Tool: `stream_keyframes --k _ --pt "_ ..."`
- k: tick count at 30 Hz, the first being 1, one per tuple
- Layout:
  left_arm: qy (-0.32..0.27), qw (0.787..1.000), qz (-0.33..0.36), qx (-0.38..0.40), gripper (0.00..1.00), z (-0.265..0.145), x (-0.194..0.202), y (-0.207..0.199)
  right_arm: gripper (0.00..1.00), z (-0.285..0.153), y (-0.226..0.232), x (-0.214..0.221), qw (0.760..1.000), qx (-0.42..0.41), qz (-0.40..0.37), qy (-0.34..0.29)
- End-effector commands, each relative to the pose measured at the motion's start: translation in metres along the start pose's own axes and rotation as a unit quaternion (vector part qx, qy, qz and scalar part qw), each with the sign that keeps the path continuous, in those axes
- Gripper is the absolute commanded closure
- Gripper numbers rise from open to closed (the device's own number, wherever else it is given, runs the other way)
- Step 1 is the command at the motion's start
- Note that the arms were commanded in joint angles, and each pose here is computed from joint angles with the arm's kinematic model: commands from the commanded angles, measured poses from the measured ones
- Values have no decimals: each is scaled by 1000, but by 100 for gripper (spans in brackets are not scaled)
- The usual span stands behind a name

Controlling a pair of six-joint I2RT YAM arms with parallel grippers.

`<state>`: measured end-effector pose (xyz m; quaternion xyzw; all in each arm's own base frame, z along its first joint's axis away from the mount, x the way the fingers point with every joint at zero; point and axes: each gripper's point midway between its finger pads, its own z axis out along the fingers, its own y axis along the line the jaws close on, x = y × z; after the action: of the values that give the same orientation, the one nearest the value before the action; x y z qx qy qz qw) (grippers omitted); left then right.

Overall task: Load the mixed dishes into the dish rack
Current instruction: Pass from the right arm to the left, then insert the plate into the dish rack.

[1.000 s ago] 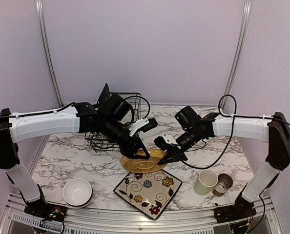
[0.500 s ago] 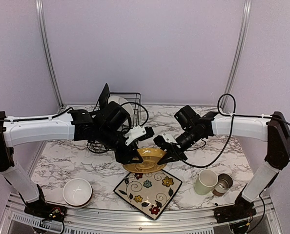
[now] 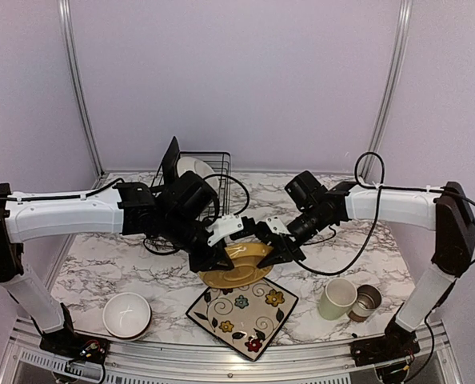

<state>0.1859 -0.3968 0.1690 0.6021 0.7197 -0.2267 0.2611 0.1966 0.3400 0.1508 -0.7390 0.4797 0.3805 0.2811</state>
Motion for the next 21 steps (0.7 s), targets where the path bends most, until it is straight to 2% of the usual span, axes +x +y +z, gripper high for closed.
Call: stream_keyframes --k 1,6,10,15,21 --pt "9 1000 -9 -18 94 1 -3 8 72 2 10 4 997 -34 71 6" --pt "-9 1000 -12 3 100 -8 -15 0 55 -30 14 -12 995 -56 79 -24" --pt "-44 999 -12 14 100 -25 -36 -5 48 -76 3 -21 992 -35 105 -61" --pt "-86 996 -10 26 100 -39 -60 -9 46 -118 -13 -10 989 28 122 -81" --pt "-133 990 -15 36 100 -56 -86 -8 47 -158 -39 9 974 121 160 -109"
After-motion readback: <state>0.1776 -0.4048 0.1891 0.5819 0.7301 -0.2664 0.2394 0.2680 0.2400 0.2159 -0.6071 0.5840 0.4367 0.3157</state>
